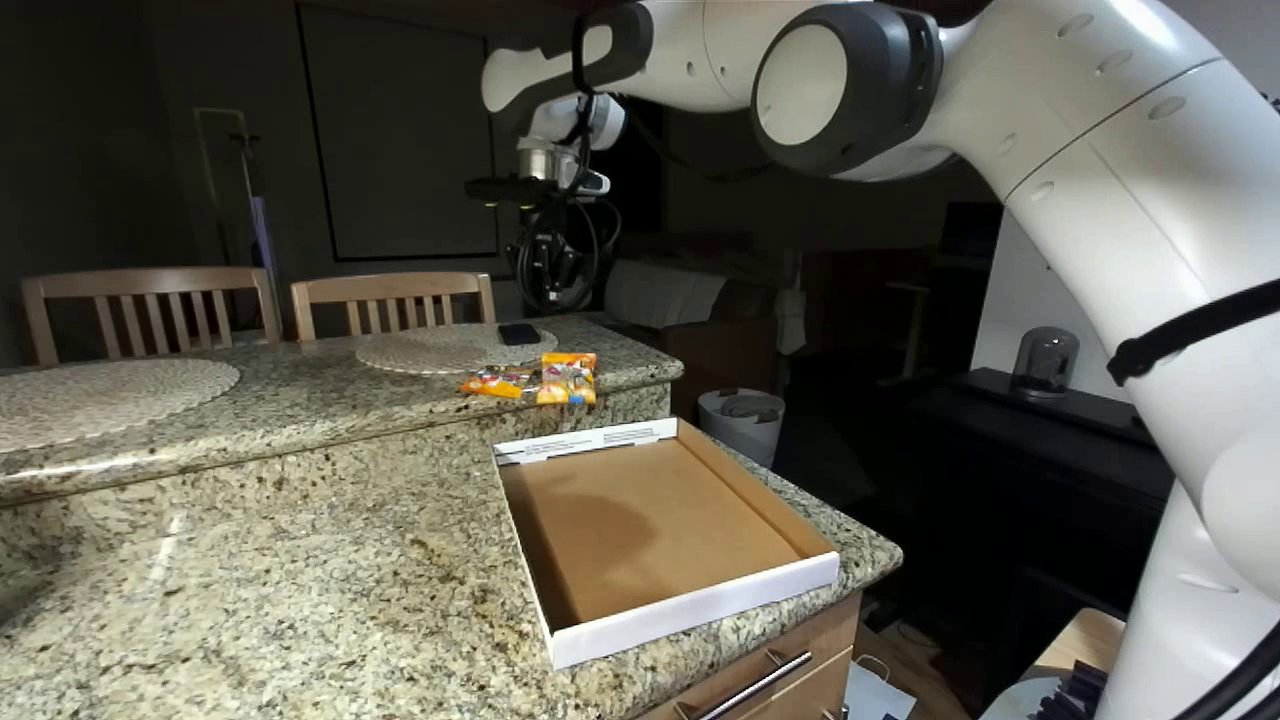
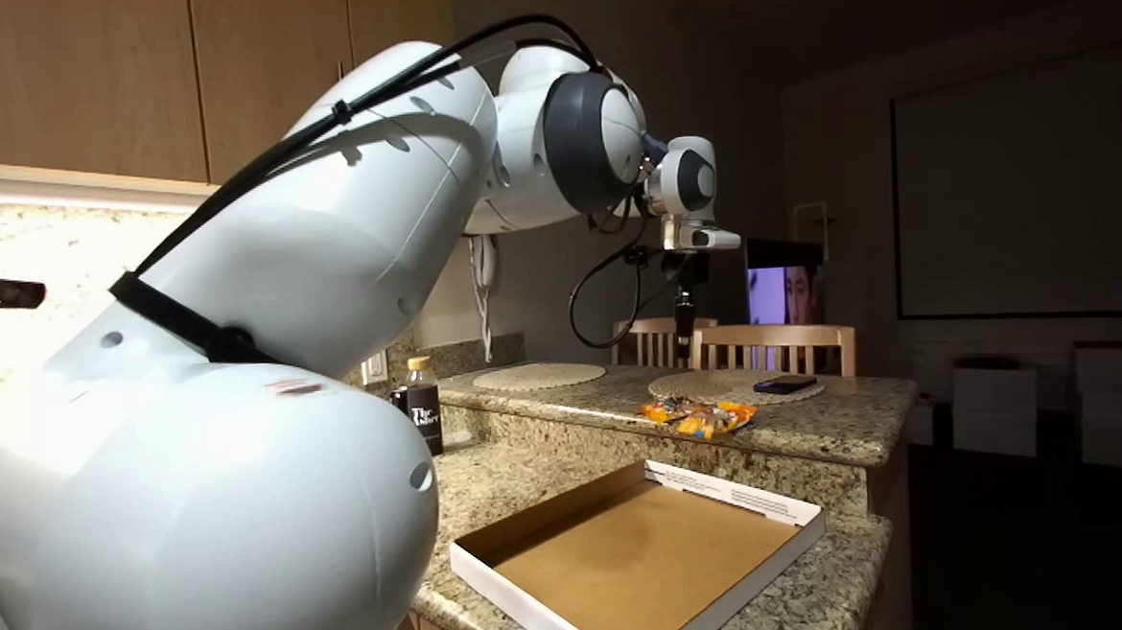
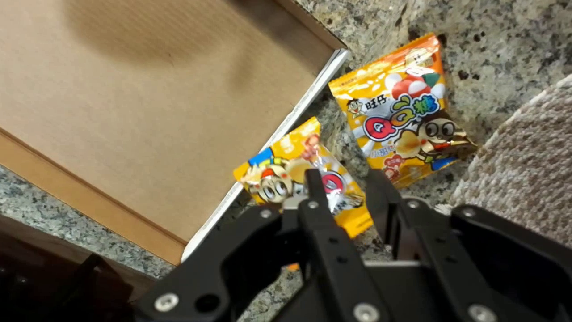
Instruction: Remove the objects from the box
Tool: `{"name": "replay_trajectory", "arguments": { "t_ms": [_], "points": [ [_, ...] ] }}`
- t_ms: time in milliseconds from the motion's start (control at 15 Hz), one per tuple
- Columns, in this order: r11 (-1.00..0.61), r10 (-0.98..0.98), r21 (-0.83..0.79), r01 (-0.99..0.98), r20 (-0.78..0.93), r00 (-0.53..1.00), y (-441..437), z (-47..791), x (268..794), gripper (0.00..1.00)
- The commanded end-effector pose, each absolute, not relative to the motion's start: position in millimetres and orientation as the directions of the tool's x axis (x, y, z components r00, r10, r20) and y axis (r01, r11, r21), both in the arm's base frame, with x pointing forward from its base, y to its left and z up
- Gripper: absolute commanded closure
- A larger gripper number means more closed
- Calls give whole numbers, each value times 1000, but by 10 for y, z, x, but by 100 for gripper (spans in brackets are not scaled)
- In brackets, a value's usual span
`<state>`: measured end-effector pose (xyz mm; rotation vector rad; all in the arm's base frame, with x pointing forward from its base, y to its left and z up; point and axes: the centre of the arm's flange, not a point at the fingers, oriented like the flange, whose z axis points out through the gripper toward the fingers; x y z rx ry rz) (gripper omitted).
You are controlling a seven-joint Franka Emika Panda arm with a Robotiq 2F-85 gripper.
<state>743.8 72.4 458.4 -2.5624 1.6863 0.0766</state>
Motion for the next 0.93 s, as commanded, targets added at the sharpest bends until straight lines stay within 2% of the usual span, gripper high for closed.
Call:
{"name": "replay_trajectory", "arguments": {
  "t_ms": [0, 400, 867],
  "points": [
    [-418, -903, -48, -907, -83, 421, 647, 4666, 7558, 38],
    [-413, -903, -92, -906, -86, 420, 612, 4701, 7262, 0],
    [-458, -840, -41, -888, -305, 448, 829, 4074, 6640, 0]
  ]
}}
